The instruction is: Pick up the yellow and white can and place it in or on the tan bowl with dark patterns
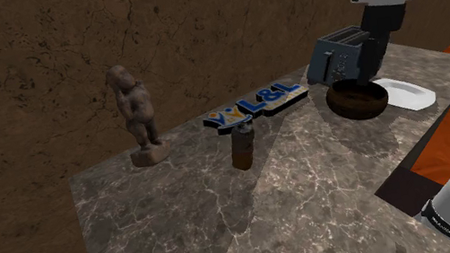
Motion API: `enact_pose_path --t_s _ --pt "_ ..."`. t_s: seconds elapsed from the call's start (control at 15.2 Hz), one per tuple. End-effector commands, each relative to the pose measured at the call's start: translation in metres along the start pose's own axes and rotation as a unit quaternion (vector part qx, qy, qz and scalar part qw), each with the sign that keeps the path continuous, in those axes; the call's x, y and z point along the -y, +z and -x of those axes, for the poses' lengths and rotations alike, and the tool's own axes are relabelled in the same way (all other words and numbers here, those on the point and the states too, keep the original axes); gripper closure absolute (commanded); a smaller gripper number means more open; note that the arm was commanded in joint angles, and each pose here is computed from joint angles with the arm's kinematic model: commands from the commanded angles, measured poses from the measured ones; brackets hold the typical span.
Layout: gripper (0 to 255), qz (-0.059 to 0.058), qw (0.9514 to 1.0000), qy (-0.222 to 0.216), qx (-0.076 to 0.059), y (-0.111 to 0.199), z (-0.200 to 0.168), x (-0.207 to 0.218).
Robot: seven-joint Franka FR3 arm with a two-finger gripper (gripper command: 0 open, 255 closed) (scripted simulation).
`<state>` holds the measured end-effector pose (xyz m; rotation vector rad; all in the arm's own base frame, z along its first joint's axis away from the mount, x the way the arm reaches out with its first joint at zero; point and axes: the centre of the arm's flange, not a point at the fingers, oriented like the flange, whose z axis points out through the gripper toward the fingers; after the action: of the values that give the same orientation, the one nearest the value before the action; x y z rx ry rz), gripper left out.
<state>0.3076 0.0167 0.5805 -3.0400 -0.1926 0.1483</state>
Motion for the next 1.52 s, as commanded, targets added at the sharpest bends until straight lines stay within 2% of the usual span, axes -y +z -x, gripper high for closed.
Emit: enact_pose_path --t_s 0.0,1.45 --pt "0 0.0 1.0 0.0 0.0 0.0 0.0 0.0" --pt "0 0.075 0.9967 0.009 -0.03 0.081 -0.195 0.214"
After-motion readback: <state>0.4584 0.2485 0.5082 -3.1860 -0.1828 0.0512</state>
